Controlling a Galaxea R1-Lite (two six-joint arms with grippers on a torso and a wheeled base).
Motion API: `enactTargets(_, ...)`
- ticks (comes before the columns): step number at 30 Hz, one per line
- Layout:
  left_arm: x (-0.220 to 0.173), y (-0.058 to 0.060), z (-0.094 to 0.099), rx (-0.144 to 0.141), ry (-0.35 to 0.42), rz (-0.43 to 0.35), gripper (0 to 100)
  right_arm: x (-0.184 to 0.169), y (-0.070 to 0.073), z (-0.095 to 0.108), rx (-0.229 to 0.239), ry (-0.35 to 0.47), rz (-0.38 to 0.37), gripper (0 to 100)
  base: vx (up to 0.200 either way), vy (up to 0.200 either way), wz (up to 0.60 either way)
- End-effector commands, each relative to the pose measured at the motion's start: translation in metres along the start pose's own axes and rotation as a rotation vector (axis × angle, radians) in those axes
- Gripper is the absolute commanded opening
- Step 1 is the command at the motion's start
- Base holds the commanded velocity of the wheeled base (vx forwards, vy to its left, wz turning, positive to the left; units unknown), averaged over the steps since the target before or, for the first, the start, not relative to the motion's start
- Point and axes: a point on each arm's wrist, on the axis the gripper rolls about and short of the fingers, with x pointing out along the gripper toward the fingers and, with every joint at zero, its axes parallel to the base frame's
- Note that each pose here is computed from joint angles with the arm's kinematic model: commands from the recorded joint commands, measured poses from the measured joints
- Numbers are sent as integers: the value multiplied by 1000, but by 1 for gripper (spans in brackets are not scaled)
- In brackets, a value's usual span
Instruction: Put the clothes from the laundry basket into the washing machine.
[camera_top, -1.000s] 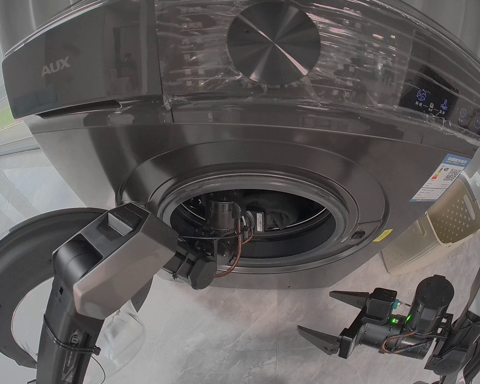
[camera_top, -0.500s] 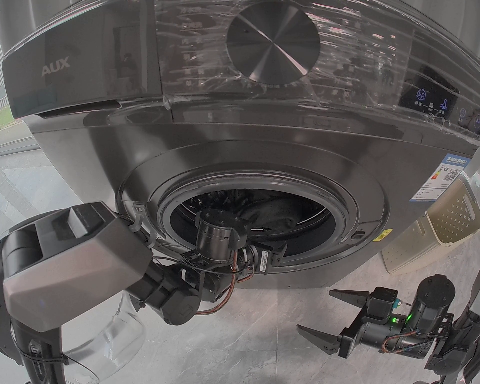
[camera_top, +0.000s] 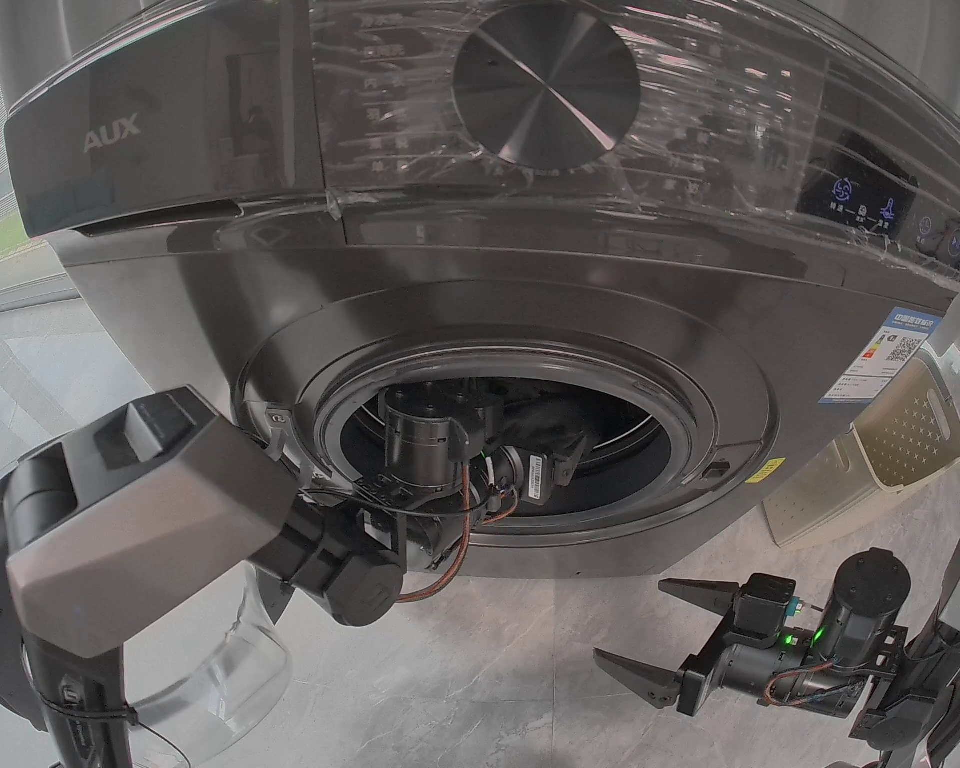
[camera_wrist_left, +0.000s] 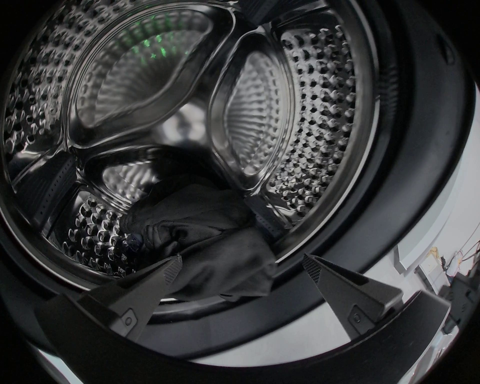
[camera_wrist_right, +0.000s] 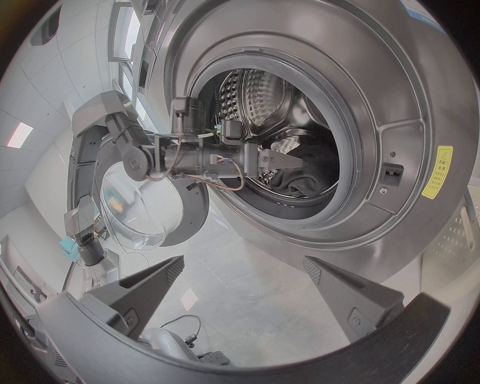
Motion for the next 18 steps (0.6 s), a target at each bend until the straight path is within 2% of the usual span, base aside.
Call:
enactTargets(1, 38, 20, -39, -3, 17, 47, 100, 0, 0, -1, 2, 5, 2, 100, 0, 0, 0)
enactTargets(6, 51, 25, -51, -4, 26, 59, 100, 1, -1, -1, 3, 6, -2, 100, 0, 0, 0)
enactTargets(7, 58, 25, -56, -3, 24, 63, 0, 2, 0, -1, 2, 7, 1, 100, 0, 0, 0)
enactTargets(13, 73, 32, -50, -6, 17, 81, 0, 2, 1, -1, 3, 4, 5, 100, 0, 0, 0)
enactTargets(18, 97, 40, -35, -25, -90, 124, 0, 2, 1, 0, 3, 2, 5, 100, 0, 0, 0)
